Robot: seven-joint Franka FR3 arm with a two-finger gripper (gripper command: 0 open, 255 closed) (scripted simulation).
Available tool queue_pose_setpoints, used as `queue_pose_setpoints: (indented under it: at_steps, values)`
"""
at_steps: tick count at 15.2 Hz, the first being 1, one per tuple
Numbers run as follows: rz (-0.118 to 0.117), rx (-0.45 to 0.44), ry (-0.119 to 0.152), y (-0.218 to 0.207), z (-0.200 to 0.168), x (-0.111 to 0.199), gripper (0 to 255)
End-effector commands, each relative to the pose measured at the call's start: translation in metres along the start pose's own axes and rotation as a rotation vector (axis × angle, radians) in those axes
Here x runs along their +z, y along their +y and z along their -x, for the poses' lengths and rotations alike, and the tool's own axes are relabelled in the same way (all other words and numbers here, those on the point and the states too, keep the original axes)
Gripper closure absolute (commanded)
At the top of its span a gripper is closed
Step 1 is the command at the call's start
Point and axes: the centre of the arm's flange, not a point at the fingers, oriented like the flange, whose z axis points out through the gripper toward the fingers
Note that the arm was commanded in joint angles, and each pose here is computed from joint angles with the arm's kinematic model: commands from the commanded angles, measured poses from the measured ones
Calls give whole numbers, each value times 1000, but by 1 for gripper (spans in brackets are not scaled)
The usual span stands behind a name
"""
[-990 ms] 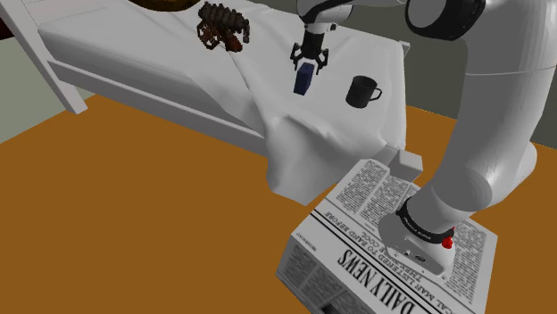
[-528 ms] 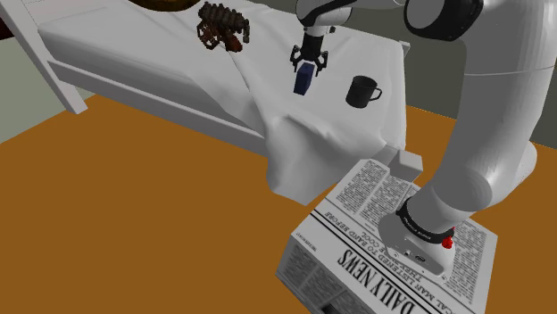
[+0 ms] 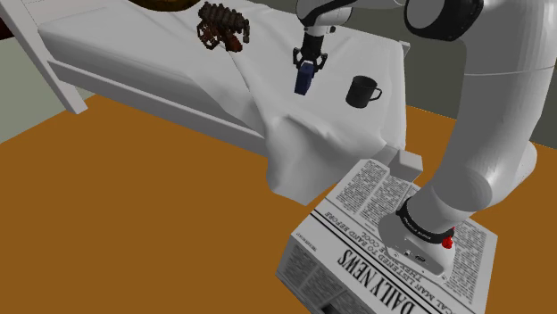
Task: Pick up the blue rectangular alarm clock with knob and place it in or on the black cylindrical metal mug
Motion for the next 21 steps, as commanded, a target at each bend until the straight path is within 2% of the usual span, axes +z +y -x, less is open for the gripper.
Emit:
queue_pose_setpoints:
  at_steps: [1,3,21]
  values:
    - [0,-2,-1,-1,1,1,255]
    - [0,-2,-1,-1,1,1,255]
    - [0,-2,-1,0,2,-94,255]
